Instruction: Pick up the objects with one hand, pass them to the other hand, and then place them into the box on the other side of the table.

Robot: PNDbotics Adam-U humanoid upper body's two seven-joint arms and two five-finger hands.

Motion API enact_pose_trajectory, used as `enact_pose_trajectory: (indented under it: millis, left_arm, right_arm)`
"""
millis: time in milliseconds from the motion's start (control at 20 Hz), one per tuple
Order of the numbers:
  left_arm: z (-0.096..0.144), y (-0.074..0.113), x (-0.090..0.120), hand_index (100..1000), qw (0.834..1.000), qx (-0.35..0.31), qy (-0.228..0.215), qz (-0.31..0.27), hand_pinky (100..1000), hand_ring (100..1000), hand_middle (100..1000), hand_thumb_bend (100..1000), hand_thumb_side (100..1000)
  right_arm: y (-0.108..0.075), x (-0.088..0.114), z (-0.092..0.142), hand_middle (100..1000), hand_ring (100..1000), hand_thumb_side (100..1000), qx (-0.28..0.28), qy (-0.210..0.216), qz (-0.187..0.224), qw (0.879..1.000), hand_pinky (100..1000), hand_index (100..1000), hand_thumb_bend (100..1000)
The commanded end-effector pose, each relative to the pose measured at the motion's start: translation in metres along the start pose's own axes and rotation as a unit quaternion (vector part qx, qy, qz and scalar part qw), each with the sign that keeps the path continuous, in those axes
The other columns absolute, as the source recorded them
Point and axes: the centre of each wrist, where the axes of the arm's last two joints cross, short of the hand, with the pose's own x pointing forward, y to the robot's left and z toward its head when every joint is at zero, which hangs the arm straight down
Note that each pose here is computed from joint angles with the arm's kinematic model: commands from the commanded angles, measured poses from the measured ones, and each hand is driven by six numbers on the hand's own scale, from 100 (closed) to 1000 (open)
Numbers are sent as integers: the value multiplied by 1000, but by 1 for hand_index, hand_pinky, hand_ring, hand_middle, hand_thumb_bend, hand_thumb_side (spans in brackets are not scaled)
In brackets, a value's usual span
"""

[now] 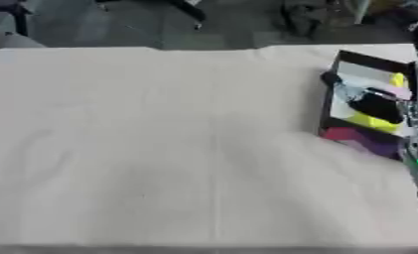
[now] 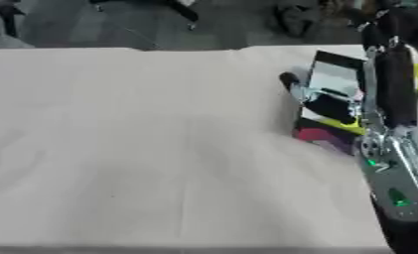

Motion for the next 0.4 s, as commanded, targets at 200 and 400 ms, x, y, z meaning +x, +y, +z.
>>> enact_pose_trajectory:
  millis: [200, 400]
  left_arm:
    - [-1, -12, 1, 773, 999, -32, -1, 11, 690, 601, 592, 491, 581]
    - [1, -19, -2, 771, 999, -44, 7, 20, 690, 599, 589, 487, 583]
  right_arm:
    - [13, 16, 7, 1000, 769, 332, 68, -54, -37, 996, 817, 856, 674]
    - [18, 18, 11, 1000, 766, 327, 94, -61, -58, 992, 814, 852, 675]
